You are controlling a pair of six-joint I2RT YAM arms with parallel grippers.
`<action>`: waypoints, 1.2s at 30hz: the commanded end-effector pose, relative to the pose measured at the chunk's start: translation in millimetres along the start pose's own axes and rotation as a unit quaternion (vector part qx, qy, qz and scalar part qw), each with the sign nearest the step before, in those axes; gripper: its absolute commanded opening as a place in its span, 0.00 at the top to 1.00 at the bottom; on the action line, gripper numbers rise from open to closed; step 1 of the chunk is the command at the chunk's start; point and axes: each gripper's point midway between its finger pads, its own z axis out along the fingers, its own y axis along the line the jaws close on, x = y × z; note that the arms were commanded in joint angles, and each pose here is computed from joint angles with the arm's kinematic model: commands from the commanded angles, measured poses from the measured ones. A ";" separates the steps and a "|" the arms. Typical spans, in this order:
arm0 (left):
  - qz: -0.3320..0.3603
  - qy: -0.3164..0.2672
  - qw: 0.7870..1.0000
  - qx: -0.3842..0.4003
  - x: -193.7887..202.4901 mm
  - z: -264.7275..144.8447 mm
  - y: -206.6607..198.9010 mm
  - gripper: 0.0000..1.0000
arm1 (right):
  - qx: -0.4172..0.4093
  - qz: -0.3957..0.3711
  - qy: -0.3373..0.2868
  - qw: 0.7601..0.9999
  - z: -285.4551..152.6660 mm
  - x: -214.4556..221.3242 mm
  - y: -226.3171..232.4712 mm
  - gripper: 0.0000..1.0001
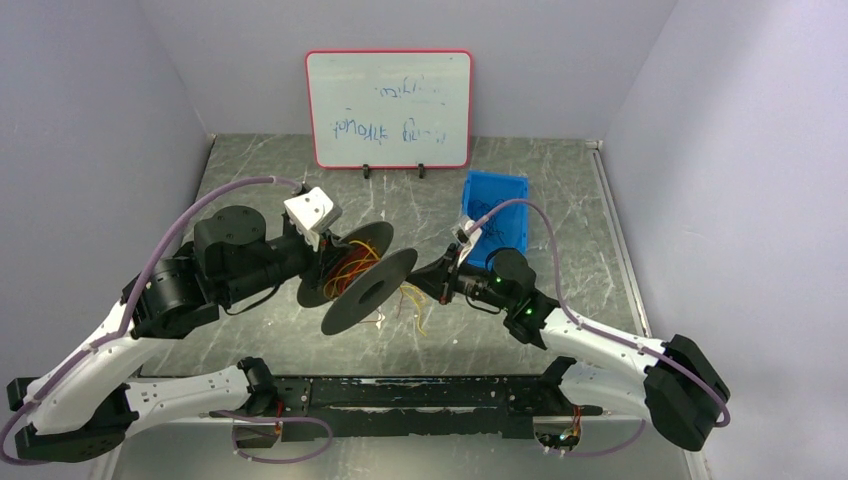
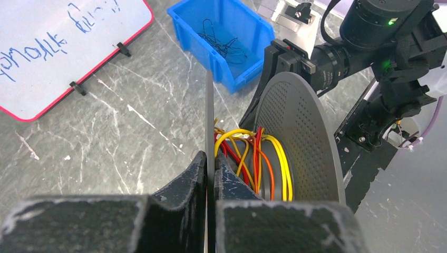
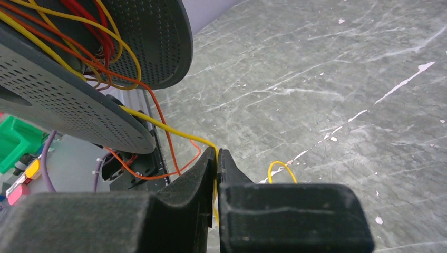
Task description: Wrap the cables
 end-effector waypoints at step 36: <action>-0.073 -0.160 0.980 -0.093 -107.1 -17.3 29.5 0.93 | 0.123 -0.011 -0.009 0.992 -74.7 25.8 -31.0 0.37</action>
